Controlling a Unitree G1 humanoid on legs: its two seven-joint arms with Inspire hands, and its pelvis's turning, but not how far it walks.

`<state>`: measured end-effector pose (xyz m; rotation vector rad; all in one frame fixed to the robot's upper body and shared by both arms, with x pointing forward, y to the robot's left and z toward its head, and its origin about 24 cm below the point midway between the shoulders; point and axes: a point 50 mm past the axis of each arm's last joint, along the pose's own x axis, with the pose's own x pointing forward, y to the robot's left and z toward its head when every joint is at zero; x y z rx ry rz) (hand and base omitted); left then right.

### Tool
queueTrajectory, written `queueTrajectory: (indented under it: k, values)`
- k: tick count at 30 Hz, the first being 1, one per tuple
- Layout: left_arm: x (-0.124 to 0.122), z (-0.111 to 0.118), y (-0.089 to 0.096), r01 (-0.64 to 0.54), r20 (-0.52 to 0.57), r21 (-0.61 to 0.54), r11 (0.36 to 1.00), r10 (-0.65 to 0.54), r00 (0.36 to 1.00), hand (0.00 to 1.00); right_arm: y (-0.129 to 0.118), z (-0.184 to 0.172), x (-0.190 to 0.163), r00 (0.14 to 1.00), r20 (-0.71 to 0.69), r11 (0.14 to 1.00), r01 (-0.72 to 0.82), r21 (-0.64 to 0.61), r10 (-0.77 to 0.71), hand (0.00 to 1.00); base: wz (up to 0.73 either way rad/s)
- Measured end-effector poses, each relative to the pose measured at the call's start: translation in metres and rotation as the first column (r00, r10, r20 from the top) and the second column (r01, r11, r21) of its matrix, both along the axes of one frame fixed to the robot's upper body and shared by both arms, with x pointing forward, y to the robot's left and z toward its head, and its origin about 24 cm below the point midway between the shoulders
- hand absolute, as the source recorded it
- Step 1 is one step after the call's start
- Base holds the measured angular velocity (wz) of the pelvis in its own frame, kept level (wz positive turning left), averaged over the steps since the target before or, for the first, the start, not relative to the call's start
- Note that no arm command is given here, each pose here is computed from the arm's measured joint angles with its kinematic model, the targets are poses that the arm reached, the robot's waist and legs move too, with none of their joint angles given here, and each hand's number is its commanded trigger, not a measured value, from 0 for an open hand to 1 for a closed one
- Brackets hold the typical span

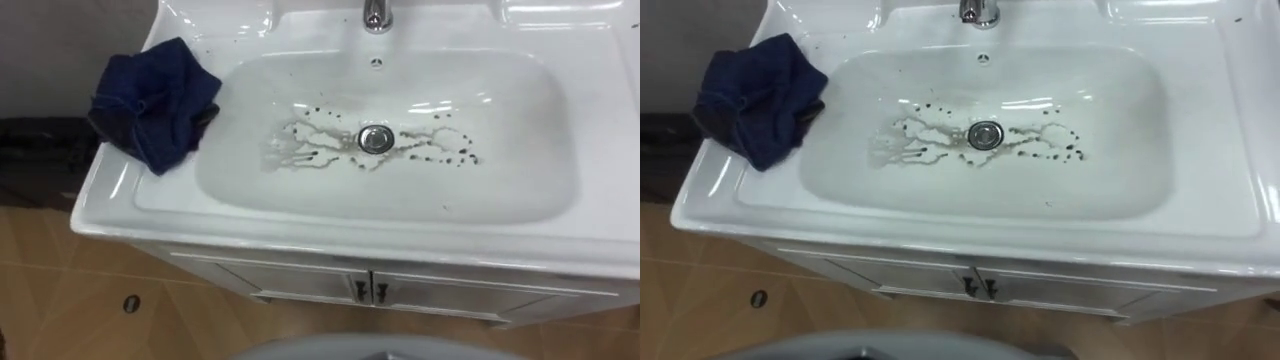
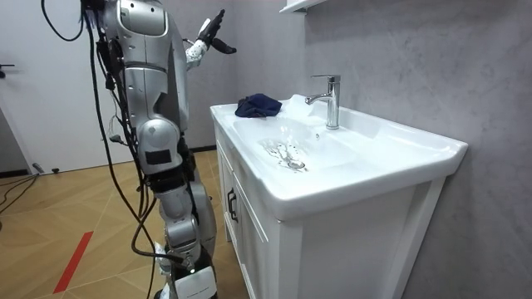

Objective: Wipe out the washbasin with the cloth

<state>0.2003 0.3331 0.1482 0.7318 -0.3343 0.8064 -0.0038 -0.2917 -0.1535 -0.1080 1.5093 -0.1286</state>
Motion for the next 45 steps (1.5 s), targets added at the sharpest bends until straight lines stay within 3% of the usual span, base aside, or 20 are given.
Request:
queueTrajectory:
  k: [7,12,15,34,45]
  values:
    - [0.011,-0.01,-0.016,0.081,-0.043,-0.029,0.996,-0.083,0.996,0.0,0.007,-0.003,0.001,1.0,-0.006,1.0,-0.015,0.015,0.015,0.0,-0.15]
    - [0.023,-0.045,-0.034,0.152,-0.191,-0.091,0.984,-0.167,0.967,0.0,0.007,-0.003,0.001,0.998,-0.018,0.998,-0.055,0.011,0.055,0.0,-0.03]
    - [0.025,-0.063,-0.034,0.149,-0.273,-0.119,0.982,-0.177,0.946,0.0,0.01,-0.004,0.001,0.998,-0.017,0.998,-0.055,0.025,0.055,0.0,-0.06]
    - [0.025,-0.09,-0.039,0.146,-0.368,-0.184,0.972,-0.205,0.907,0.0,0.02,-0.007,-0.003,0.995,-0.058,0.995,-0.072,0.072,0.076,0.0,-0.05]
    - [0.023,-0.11,-0.038,0.114,-0.5,-0.164,0.98,-0.182,0.847,0.0,0.019,-0.007,0.004,0.994,-0.07,0.995,-0.075,0.07,0.08,0.0,-0.01]
